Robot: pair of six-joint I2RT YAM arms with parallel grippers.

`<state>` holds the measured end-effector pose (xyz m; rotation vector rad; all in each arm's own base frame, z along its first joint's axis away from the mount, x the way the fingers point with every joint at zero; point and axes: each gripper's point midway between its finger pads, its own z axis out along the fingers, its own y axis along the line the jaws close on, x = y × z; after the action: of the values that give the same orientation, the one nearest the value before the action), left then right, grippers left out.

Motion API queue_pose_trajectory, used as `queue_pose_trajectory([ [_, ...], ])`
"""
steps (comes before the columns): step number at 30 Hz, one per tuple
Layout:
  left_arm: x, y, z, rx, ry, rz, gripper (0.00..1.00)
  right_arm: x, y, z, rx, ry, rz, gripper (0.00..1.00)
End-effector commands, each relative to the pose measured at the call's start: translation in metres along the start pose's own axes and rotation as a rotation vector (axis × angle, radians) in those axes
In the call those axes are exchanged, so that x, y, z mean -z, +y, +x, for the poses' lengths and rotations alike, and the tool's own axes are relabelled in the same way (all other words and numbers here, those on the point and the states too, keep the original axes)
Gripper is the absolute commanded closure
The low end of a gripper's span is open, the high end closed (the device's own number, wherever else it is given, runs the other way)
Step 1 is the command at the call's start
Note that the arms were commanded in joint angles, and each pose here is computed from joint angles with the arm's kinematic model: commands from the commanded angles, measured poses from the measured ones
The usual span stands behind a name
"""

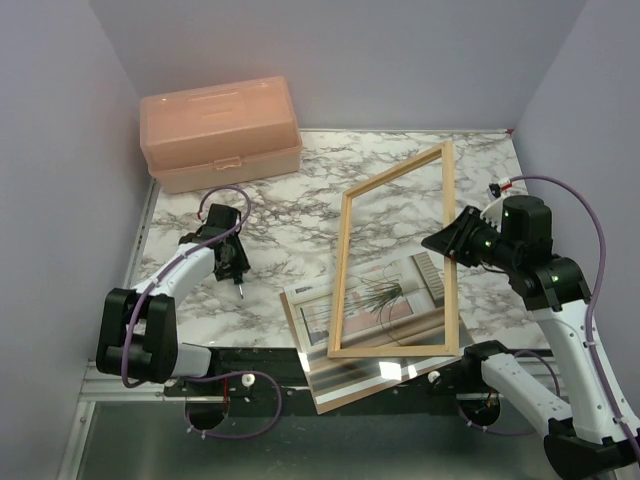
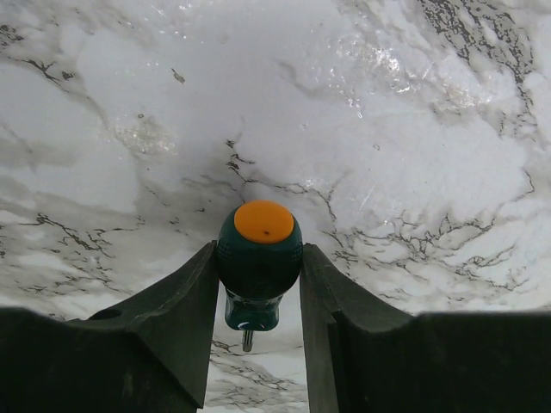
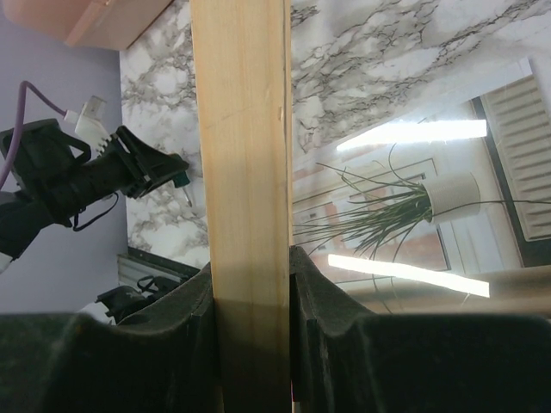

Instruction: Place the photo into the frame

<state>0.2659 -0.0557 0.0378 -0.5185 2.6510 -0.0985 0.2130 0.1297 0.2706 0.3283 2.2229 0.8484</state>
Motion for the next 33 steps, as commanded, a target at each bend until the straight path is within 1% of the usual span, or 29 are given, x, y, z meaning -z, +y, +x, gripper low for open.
queue_pose_trajectory([
  [1,-0.003,-0.002,-0.008,0.023,-0.004,0.005,0.6,0.002,0.019,-0.007,0.021,-0.028,-0.089,0.99],
  [2,-0.004,0.0,-0.007,0.02,0.008,-0.008,0.56,0.002,0.019,-0.007,0.021,-0.027,-0.088,0.99],
  [4,-0.008,0.001,-0.005,0.018,0.021,-0.018,0.39,0.003,0.019,-0.008,0.024,-0.027,-0.088,0.99],
  [5,-0.009,0.001,-0.005,0.019,0.023,-0.019,0.29,0.004,0.02,-0.008,0.026,-0.027,-0.089,0.99],
  [7,-0.008,0.001,-0.005,0.02,0.021,-0.016,0.19,0.005,0.02,-0.008,0.027,-0.027,-0.087,0.99],
  [8,-0.006,0.001,-0.006,0.022,0.017,-0.015,0.11,0.006,0.02,-0.008,0.028,-0.028,-0.089,0.99],
  [10,0.0,0.002,-0.008,0.027,0.0,-0.013,0.07,0.006,0.02,-0.008,0.03,-0.026,-0.087,0.99],
  [13,0.016,-0.001,-0.01,0.031,-0.036,0.026,0.04,0.007,0.02,-0.007,0.029,-0.025,-0.086,0.99],
  [16,0.034,-0.01,-0.005,0.035,-0.061,0.114,0.03,0.007,0.02,-0.007,0.028,-0.029,-0.091,0.99],
  [18,0.047,-0.019,0.002,0.02,-0.086,0.175,0.02,0.008,0.021,-0.007,0.025,-0.028,-0.097,0.99],
  [22,0.069,-0.04,0.028,-0.009,-0.07,0.301,0.01,0.008,0.024,-0.006,0.018,-0.03,-0.11,0.99],
  [27,0.088,-0.07,0.071,-0.033,0.018,0.506,0.02,0.011,0.025,-0.005,0.013,-0.03,-0.121,0.99],
  [31,0.106,-0.101,0.11,-0.005,0.147,0.72,0.07,0.012,0.025,-0.003,0.007,-0.028,-0.123,0.99],
  [33,0.111,-0.11,0.127,0.001,0.199,0.778,0.09,0.012,0.025,-0.003,0.004,-0.03,-0.123,0.99],
])
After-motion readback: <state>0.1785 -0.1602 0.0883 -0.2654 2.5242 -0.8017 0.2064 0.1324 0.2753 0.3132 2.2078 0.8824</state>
